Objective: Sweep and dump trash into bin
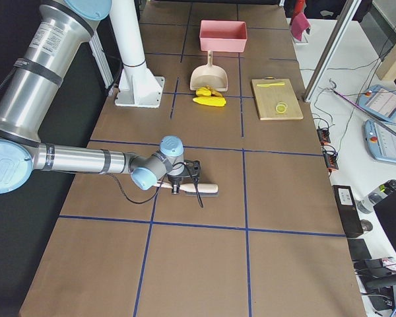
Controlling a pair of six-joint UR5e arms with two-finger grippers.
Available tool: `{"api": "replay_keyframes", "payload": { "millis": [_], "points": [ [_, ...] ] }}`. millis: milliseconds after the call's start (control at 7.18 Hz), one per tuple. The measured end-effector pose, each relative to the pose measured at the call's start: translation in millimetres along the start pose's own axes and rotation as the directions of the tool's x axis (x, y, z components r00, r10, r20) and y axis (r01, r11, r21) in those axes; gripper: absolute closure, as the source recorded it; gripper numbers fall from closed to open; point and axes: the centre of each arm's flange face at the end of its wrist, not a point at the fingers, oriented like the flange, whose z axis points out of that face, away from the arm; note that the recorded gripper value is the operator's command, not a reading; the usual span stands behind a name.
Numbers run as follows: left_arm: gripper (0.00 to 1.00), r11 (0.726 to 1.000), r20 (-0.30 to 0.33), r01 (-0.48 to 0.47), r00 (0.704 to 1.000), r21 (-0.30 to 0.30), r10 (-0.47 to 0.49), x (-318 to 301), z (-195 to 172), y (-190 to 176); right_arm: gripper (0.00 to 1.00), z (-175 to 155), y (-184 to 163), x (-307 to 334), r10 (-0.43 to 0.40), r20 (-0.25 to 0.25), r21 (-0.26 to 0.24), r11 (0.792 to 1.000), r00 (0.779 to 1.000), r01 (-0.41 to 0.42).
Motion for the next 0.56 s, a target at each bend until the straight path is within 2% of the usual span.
{"api": "replay_keyframes", "payload": {
  "millis": [279,557],
  "points": [
    [0.0,1.0,0.01,-0.017,1.0,0.019,0.017,3.5,-5.7,-6.9,1.0,-3.4,-1.6,-6.8,-0.001,0.01,-0.005,1.0,1.0,0.001],
    [0.0,0.992,0.03,-0.087,0.996,0.09,0.085,11.3,-19.0,-31.9,1.0,-3.5,-2.4,-7.5,0.001,0.006,-0.004,1.0,1.0,-0.001]
  ]
}}
